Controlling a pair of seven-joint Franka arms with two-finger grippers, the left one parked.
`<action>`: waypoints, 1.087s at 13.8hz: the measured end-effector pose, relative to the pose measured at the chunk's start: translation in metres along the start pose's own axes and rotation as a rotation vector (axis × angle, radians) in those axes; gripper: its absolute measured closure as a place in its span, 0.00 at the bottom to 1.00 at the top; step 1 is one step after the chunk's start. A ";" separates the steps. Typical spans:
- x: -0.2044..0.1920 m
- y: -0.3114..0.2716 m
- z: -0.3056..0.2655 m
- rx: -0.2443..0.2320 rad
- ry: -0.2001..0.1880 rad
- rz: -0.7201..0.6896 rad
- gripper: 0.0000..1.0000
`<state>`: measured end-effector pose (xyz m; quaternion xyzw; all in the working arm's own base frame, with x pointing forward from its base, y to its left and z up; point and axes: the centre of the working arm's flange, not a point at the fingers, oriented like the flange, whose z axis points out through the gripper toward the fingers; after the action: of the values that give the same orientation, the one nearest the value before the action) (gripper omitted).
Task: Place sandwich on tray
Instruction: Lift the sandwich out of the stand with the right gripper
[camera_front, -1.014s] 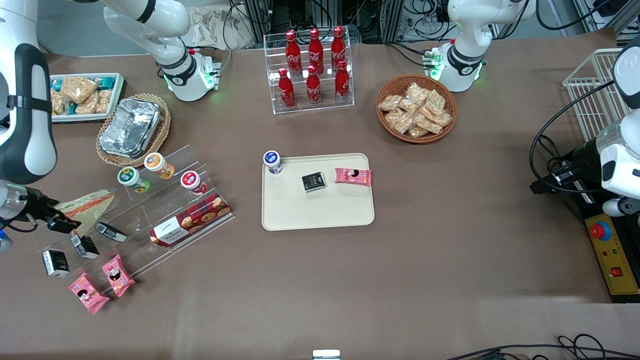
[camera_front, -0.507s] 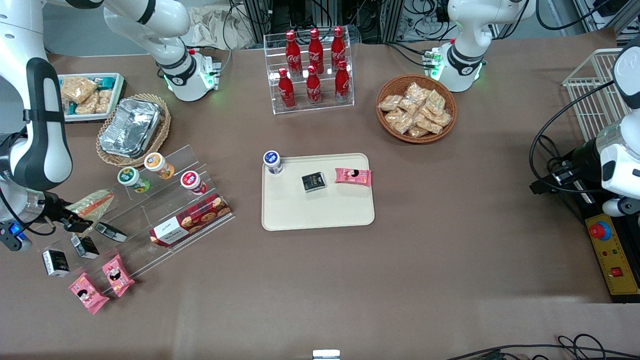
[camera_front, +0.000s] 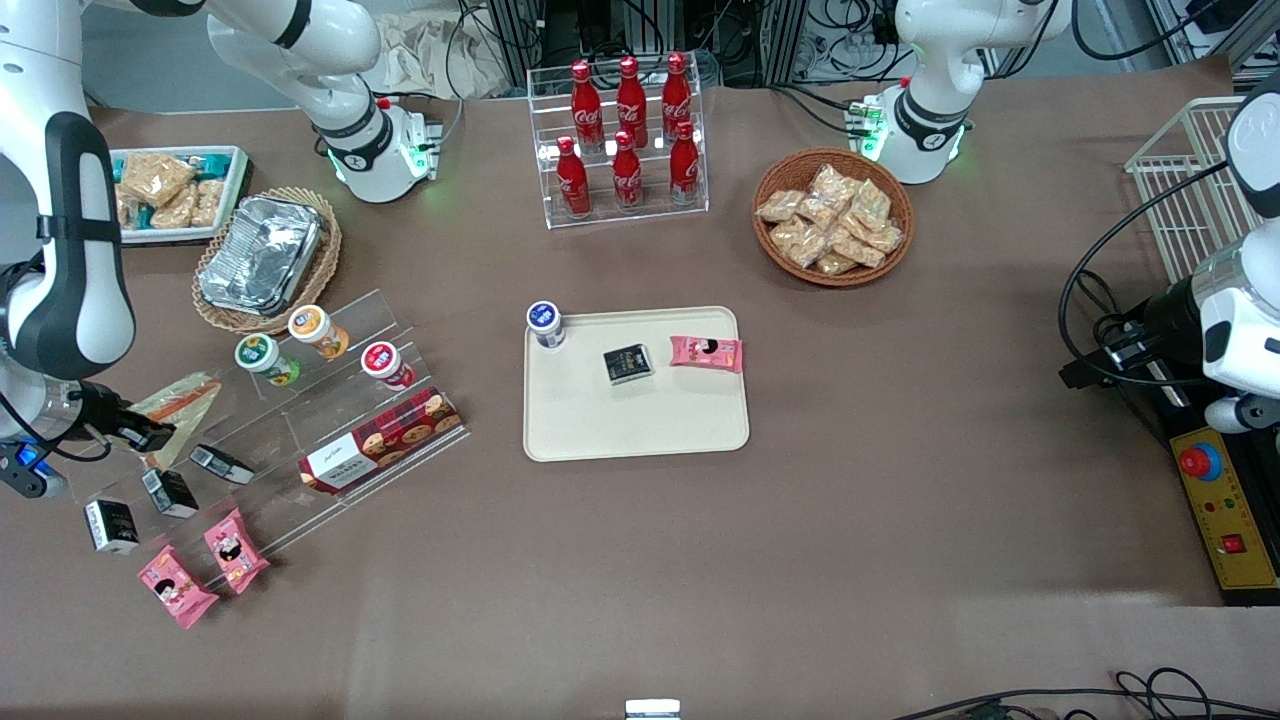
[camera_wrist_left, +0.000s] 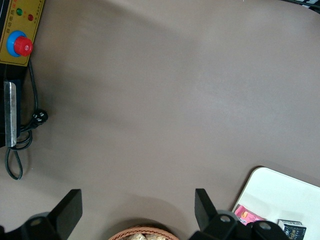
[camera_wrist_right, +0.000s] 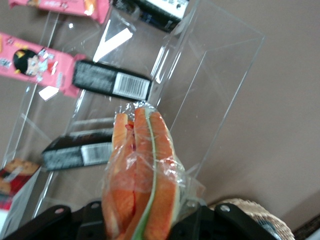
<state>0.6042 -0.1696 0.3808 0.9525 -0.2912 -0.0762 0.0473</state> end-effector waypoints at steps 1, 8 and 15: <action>-0.004 -0.005 -0.018 -0.007 -0.024 -0.041 0.61; -0.073 -0.092 -0.121 -0.031 -0.049 -0.216 0.77; -0.210 -0.265 -0.132 0.032 -0.075 0.047 0.77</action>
<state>0.5999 0.1730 0.4998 0.9425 -0.3162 -0.1057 0.0228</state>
